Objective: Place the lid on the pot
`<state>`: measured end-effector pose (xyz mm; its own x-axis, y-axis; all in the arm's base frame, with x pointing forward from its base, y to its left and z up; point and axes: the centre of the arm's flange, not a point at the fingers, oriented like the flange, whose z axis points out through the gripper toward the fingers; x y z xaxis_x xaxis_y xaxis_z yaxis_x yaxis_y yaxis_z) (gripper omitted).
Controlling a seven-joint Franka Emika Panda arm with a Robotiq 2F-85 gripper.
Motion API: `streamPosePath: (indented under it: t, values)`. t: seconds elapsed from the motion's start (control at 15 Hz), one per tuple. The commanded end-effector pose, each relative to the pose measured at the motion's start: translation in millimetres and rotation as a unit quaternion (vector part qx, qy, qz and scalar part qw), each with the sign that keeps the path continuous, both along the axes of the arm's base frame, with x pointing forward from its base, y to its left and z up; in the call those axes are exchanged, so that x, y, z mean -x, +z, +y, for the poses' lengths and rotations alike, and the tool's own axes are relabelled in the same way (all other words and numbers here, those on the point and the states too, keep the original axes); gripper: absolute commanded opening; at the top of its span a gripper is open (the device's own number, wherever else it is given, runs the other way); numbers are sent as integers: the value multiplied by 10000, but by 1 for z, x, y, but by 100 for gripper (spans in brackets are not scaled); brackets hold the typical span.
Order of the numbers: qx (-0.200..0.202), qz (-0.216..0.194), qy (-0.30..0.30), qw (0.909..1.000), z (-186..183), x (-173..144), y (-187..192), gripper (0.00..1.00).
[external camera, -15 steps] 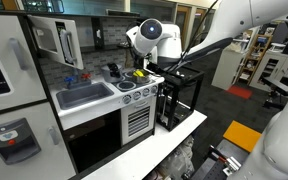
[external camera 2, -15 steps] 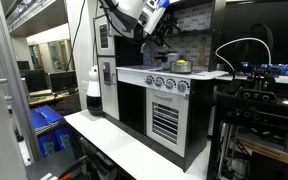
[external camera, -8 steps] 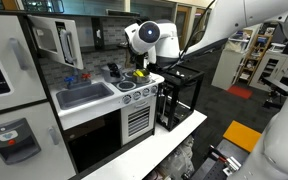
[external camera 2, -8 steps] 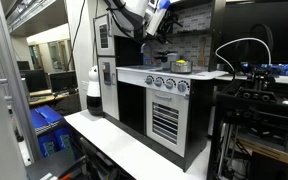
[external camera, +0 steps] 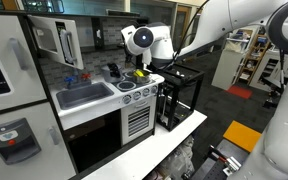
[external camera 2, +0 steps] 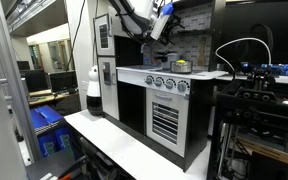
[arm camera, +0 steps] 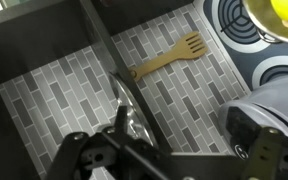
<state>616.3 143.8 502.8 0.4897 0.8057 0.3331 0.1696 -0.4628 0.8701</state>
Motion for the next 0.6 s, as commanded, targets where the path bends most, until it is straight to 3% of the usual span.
streamPosePath:
  t: [0.0,0.53]
  values:
    - [-1,-4,1,10000,0,0,0,100]
    - [-58,131,3,9999,-12,3,-3,100]
